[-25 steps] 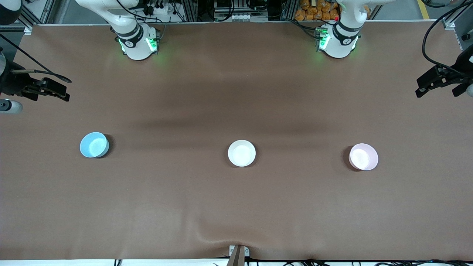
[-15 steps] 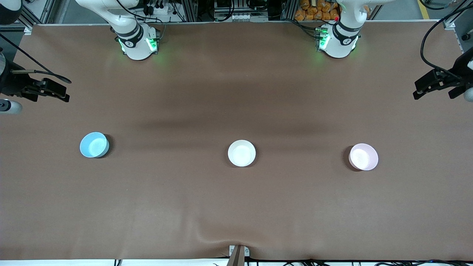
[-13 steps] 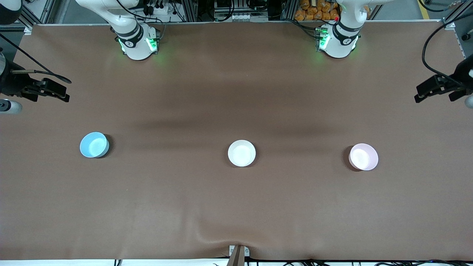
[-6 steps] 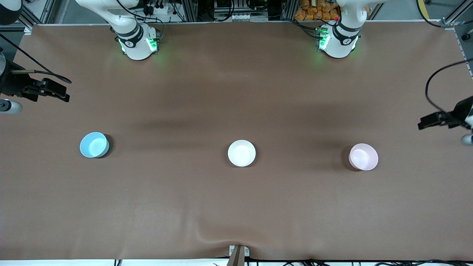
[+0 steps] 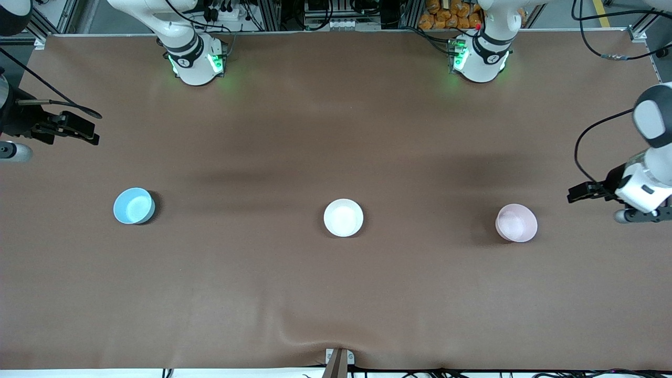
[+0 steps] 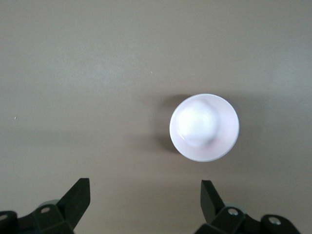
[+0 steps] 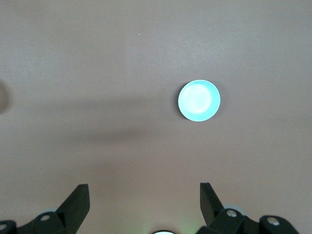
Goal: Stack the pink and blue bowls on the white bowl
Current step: 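Reach the left gripper down to the pink bowl rim and grasp it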
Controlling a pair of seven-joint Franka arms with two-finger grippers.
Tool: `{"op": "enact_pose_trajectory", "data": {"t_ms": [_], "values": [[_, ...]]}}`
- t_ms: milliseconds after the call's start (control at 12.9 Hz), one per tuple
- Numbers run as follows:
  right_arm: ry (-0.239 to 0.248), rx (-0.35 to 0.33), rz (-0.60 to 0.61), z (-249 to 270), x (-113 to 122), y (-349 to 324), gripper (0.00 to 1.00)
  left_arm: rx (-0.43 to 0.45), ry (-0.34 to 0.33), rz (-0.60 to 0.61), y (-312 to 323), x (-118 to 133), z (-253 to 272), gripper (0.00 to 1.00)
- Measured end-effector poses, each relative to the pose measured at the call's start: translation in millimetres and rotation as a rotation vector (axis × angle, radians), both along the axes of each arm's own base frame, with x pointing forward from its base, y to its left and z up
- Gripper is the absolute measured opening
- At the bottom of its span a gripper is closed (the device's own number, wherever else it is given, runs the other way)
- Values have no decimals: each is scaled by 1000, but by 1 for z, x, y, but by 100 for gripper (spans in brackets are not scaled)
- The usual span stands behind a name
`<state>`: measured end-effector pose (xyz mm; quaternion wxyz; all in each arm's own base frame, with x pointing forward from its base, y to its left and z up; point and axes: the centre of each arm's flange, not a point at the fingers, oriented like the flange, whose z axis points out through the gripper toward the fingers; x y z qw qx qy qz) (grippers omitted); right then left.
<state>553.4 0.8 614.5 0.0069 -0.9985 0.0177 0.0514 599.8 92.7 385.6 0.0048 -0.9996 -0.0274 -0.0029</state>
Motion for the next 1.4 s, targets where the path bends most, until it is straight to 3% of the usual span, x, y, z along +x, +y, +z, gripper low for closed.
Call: {"op": "enact_pose_trajectory", "data": {"t_ms": [233, 310, 698, 853, 1241, 1397], "values": [[0, 0, 0, 0, 0, 0, 100, -1, -6, -4, -1, 0, -42, 94], [0, 0, 0, -1, 0, 0, 100, -2, -13, -6, -1, 3, -58, 87], [2, 0, 1, -2, 1, 0, 100, -4, -64, -15, -5, 17, -134, 80], [2, 0, 1, -2, 1, 1, 100, -7, -71, -21, -9, 19, -149, 72], [2, 0, 1, -2, 1, 1, 100, -13, -60, -44, -24, 20, -164, 65], [3, 0, 1, -2, 1, 1, 100, -15, -49, -51, -24, 18, -176, 46]]}}
